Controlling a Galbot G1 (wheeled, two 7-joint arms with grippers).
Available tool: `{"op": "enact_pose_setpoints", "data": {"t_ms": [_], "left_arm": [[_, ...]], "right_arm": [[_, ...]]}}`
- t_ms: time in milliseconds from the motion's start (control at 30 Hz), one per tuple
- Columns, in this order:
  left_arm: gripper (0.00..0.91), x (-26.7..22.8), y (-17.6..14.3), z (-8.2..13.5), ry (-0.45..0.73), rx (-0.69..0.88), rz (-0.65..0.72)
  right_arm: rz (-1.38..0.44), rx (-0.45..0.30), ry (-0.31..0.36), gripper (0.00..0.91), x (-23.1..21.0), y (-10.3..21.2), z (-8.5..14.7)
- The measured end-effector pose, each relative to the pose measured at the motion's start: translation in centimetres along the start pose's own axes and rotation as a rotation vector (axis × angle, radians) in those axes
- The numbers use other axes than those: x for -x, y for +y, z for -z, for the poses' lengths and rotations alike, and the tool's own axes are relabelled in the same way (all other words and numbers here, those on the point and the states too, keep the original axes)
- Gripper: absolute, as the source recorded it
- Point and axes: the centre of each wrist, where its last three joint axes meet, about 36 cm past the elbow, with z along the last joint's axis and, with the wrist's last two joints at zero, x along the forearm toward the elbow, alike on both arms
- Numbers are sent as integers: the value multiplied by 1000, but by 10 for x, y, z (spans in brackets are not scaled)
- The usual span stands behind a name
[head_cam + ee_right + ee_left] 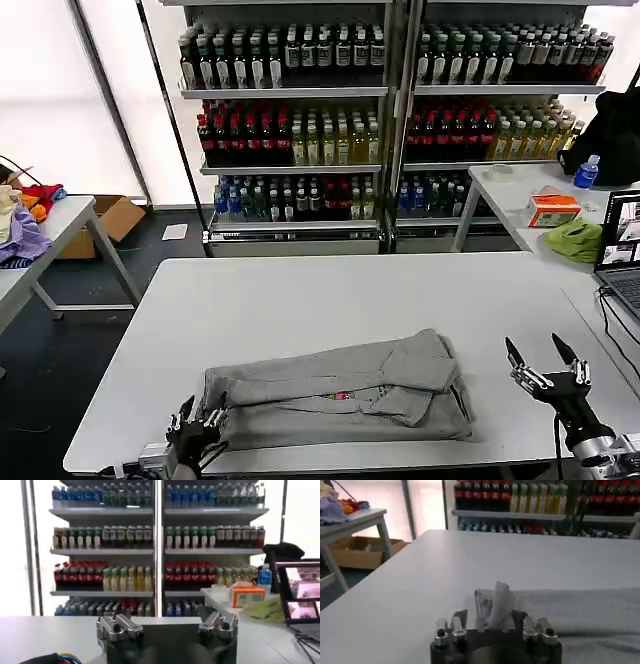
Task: Fold and organize the clothes.
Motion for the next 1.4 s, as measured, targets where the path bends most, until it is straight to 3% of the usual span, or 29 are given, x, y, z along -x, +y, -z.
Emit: {"op": "enact_pose_setpoints", "data": {"t_ms": [400,633,833,1000,1167,1267,1400], "left_arm": [[0,11,-18,-18,8,25,-3],[10,21,-10,-10,-22,17,-9],[10,32,36,6,-48,26,24],[10,40,109,24,-48,59,84],[10,42,175,56,-65,88,144],[10,36,189,74,-87,69,130],[10,24,172,102,-152,35,37]], "right_arm": [[-15,12,-14,907,-3,4,1],[-12,11,-22,907,-3,6,4],[-6,14,-22,907,-2,8,4],[4,19,-27,907,0,11,5],[14,25,-29,907,1,15,5],[21,29,-30,907,1,19,5],[26,29,-27,907,0,21,4]]}}
